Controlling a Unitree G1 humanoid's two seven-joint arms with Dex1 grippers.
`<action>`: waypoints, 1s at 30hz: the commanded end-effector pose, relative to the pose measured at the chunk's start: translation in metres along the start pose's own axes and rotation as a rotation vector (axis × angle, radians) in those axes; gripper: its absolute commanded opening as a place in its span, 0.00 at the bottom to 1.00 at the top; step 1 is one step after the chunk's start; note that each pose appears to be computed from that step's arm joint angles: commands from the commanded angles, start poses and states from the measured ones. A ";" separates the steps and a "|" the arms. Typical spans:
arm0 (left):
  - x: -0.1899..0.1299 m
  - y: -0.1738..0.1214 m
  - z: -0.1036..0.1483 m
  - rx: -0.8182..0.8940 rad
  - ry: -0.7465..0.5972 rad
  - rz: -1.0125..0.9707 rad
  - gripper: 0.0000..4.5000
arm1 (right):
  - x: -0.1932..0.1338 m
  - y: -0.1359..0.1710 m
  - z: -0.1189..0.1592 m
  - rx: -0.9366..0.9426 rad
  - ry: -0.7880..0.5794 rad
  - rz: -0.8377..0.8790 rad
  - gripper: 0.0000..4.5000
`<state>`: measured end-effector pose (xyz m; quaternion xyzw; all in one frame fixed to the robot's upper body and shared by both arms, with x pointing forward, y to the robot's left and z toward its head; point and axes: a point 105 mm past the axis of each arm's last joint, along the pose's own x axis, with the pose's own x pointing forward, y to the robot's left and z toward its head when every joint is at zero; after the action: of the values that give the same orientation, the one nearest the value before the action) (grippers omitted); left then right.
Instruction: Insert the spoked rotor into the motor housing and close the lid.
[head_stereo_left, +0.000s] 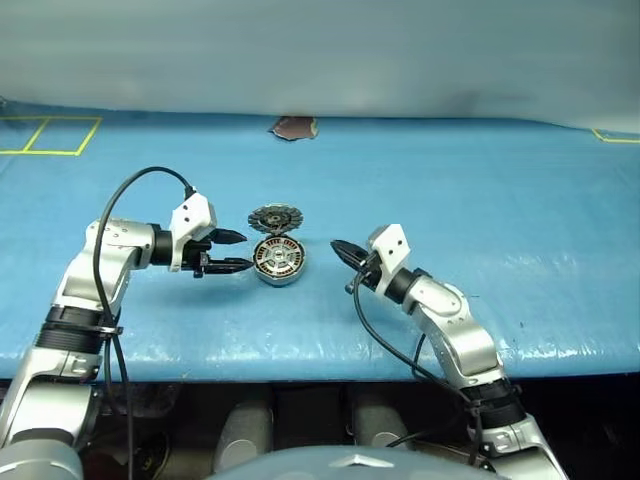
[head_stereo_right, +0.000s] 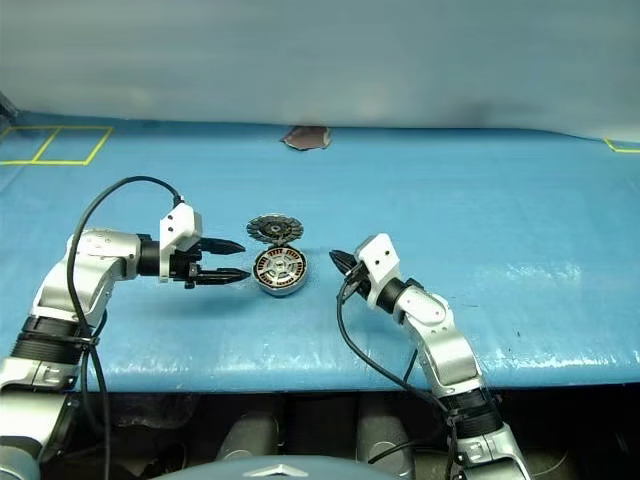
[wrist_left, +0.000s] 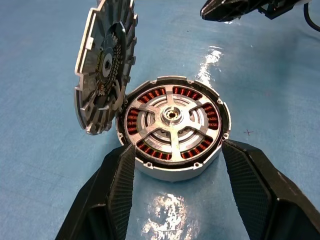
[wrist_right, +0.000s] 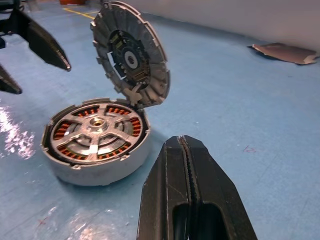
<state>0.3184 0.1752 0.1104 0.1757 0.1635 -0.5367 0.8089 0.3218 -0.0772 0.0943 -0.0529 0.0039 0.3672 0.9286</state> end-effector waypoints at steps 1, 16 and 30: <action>0.000 -0.003 0.008 -0.002 -0.115 0.009 0.66 | 0.009 -0.009 0.022 -0.038 -0.075 0.001 0.00; 0.009 -0.009 -0.017 -0.157 -0.244 0.006 0.66 | 0.068 -0.018 0.056 -0.010 -0.121 0.195 0.00; -0.012 -0.018 -0.029 -0.097 -0.186 0.037 0.66 | 0.092 0.027 0.059 -0.043 -0.089 0.447 0.00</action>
<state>0.2938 0.1881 0.0696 0.0646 0.1417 -0.5276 0.8351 0.3720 0.0044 0.1310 -0.0488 -0.0020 0.5530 0.8317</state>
